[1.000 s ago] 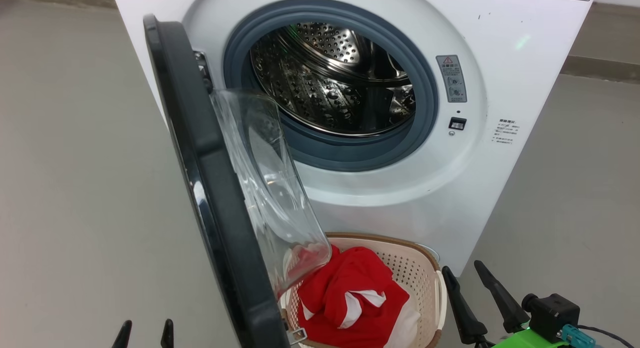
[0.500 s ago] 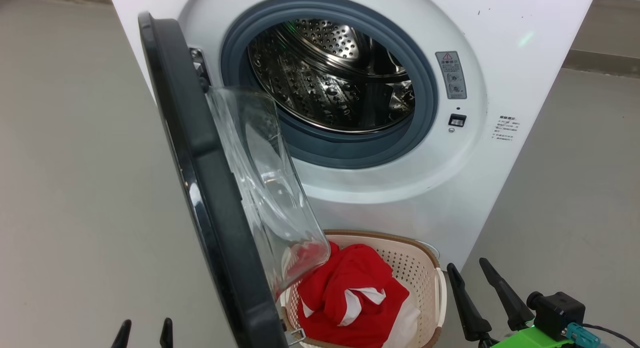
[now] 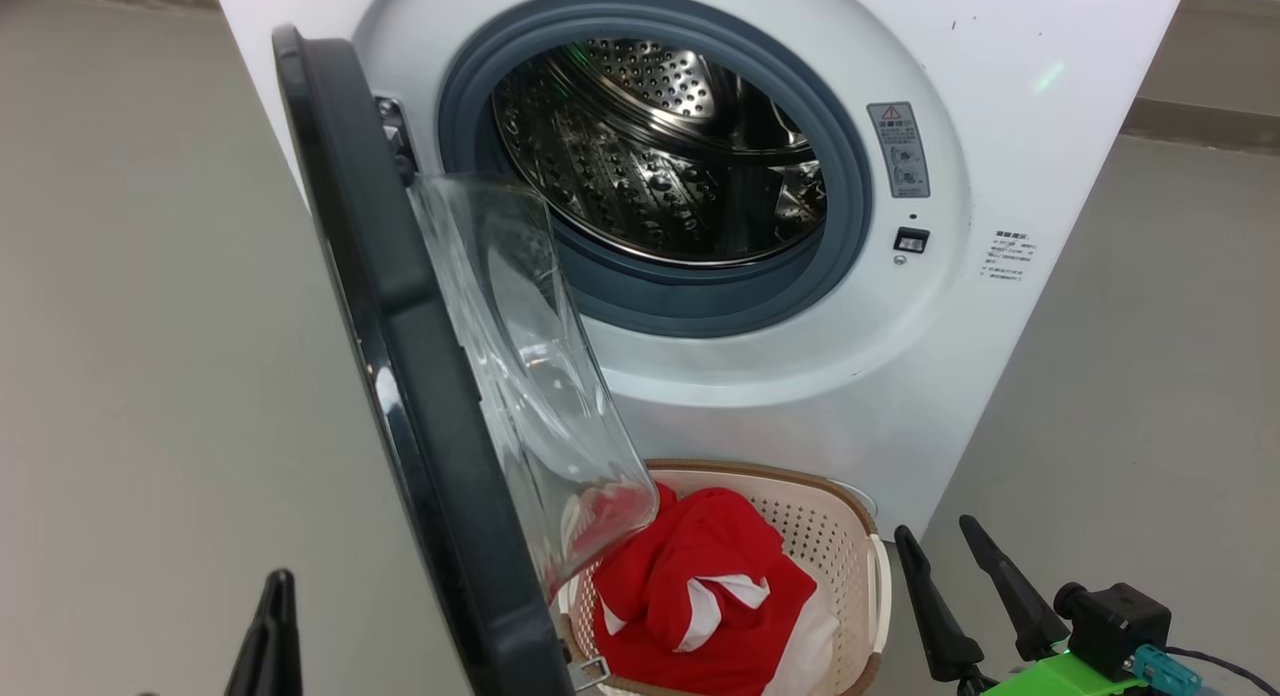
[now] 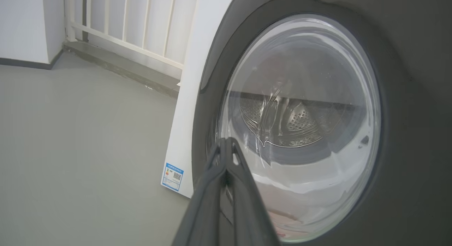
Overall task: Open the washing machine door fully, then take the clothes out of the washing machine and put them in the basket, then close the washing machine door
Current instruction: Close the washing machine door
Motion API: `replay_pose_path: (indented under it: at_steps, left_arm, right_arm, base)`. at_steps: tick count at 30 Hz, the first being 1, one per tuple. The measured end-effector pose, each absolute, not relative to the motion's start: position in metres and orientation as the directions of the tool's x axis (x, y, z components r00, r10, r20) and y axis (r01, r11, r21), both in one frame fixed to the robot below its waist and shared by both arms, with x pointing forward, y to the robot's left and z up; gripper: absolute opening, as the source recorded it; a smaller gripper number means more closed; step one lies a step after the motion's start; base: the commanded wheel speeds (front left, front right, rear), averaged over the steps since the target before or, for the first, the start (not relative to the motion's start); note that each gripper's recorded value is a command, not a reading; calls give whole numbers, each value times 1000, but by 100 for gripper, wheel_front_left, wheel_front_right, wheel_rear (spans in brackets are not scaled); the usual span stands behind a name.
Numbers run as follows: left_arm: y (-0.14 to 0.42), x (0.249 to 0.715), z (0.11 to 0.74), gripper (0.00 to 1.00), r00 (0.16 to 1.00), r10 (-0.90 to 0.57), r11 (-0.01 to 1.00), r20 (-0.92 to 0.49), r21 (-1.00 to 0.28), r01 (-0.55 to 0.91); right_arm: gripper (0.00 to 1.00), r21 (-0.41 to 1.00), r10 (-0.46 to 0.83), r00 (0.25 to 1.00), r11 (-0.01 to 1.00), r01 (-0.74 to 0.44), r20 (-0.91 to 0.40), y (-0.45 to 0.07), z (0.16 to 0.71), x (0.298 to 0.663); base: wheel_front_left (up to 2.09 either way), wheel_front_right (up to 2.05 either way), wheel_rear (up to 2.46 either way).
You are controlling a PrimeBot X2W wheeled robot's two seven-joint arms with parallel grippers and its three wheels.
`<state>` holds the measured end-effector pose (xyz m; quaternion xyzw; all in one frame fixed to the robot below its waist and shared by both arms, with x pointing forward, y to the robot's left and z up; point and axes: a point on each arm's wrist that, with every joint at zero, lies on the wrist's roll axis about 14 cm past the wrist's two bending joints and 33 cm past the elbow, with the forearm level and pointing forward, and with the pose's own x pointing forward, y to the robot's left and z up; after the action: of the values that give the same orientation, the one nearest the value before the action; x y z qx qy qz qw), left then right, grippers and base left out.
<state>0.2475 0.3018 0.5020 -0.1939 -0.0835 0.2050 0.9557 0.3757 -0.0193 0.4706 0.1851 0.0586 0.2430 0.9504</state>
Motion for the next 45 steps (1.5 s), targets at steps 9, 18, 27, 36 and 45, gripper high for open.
replay_pose_path:
  at_steps: [9, 18, 27, 36, 45]
  left_arm:
    - [282, 269, 530, 0, 925, 347, 706, 155, -693, -149]
    - [270, 275, 546, 0, 976, 185, 409, 118, -912, 33]
    - [236, 274, 554, 0, 995, -47, 288, 91, -952, 100]
    - [210, 282, 555, 0, 980, -185, 261, 78, -957, 126]
    - [174, 314, 565, 0, 950, -288, 226, 118, -956, 188]
  right_arm:
    - [100, 379, 474, 880, 819, -431, -23, -24, 470, 375]
    - [100, 379, 461, 887, 826, -417, -27, -29, 469, 375]
    - [100, 383, 451, 892, 831, -404, -38, -33, 464, 375]
    - [100, 382, 429, 902, 842, -381, -48, -43, 461, 376]
    - [100, 381, 382, 923, 860, -340, -39, -60, 463, 383]
  base:
    - [0, 0, 0]
    - [0, 0, 0]
    - [0, 0, 0]
    - [0, 0, 0]
    - [0, 0, 0]
